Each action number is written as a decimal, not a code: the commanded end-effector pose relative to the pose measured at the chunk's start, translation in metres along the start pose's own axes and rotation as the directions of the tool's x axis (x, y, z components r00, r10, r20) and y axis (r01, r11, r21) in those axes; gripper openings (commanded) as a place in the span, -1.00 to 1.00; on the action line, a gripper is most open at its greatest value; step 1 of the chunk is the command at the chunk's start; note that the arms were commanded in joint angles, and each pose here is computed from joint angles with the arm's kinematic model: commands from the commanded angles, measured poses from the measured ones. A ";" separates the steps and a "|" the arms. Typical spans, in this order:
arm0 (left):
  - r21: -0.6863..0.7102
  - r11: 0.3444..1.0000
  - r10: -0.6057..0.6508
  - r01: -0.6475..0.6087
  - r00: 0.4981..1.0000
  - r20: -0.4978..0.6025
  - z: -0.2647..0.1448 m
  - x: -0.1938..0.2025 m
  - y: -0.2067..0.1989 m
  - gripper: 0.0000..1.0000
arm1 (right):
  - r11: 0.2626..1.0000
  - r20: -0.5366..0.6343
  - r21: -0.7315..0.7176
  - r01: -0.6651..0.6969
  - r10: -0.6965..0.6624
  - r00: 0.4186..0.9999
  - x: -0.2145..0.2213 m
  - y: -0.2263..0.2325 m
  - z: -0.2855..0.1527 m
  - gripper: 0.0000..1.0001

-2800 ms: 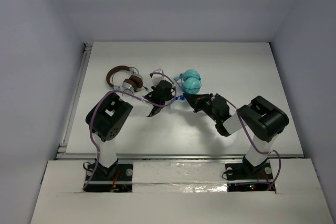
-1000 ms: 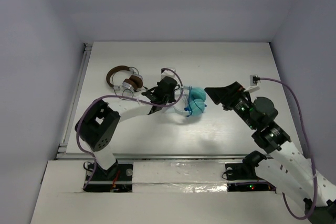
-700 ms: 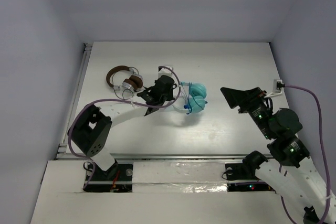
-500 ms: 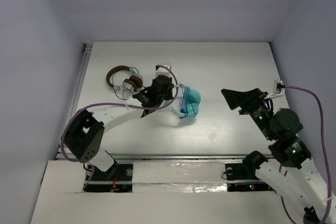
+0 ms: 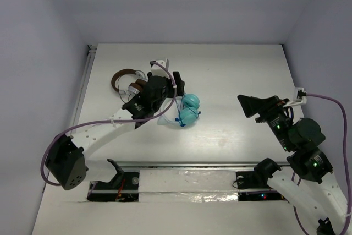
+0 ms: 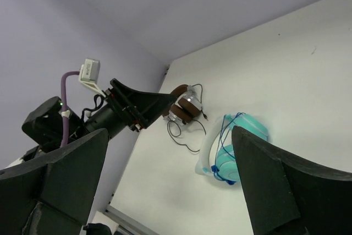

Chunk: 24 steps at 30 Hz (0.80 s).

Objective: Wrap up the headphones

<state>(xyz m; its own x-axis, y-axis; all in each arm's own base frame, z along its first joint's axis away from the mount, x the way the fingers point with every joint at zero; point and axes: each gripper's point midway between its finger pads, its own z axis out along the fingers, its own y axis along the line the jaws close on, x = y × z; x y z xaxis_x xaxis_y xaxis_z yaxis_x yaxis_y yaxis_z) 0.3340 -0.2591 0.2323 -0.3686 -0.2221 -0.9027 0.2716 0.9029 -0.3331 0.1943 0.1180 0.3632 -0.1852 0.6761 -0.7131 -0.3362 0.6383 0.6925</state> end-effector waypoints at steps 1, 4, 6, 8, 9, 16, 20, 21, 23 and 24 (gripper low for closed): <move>0.028 1.000 -0.012 0.011 0.999 0.037 -0.004 -0.015 -0.007 0.42 | 1.000 0.044 -0.008 0.029 -0.028 0.999 -0.017 0.007 -0.007 0.99; 0.039 0.999 -0.030 0.029 0.998 0.046 -0.010 -0.018 -0.007 0.54 | 1.000 0.051 -0.004 0.029 -0.029 0.998 -0.019 0.006 -0.010 0.99; 0.052 0.998 -0.047 0.044 0.996 0.070 -0.018 -0.027 -0.008 0.58 | 0.999 0.056 0.002 0.034 -0.034 0.998 -0.020 0.004 -0.012 0.99; 0.069 0.996 -0.061 0.054 0.993 0.098 -0.029 -0.037 -0.009 0.62 | 0.999 0.060 0.007 0.044 -0.044 0.997 -0.022 0.004 -0.014 0.99; 0.080 0.995 -0.067 0.059 0.992 0.110 -0.033 -0.042 -0.011 0.64 | 0.999 0.066 0.012 0.046 -0.047 0.997 -0.024 0.003 -0.016 0.99; 0.171 0.982 -0.117 0.086 0.976 0.185 -0.073 -0.080 -0.022 0.87 | 0.996 0.131 0.032 0.081 -0.084 0.988 -0.047 0.004 -0.036 0.99; 0.234 0.968 -0.146 0.088 0.959 0.243 -0.100 -0.102 -0.026 0.89 | 0.993 0.179 0.062 0.102 -0.111 0.978 -0.060 0.000 -0.047 0.99; 0.249 0.964 -0.161 0.094 0.950 0.267 -0.110 -0.110 -0.026 0.89 | 0.992 0.180 0.061 0.112 -0.121 0.976 -0.060 -0.001 -0.047 0.99; 0.264 0.960 -0.170 0.094 0.944 0.283 -0.117 -0.113 -0.025 0.89 | 0.992 0.183 0.054 0.117 -0.125 0.975 -0.061 0.001 -0.047 0.99; 0.271 0.958 -0.176 0.095 0.940 0.291 -0.122 -0.116 -0.025 0.89 | 0.992 0.178 0.036 0.124 -0.128 0.976 -0.061 0.005 -0.046 0.99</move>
<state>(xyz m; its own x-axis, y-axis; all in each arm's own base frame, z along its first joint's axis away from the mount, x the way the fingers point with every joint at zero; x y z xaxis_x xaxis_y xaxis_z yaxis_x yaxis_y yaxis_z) 0.2718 -0.2169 0.3563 -0.1806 -0.4295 -0.8848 0.4245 0.7775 -0.4640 0.1638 0.0691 0.3942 -0.0115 0.6636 -0.7480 -0.3167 0.7071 0.6322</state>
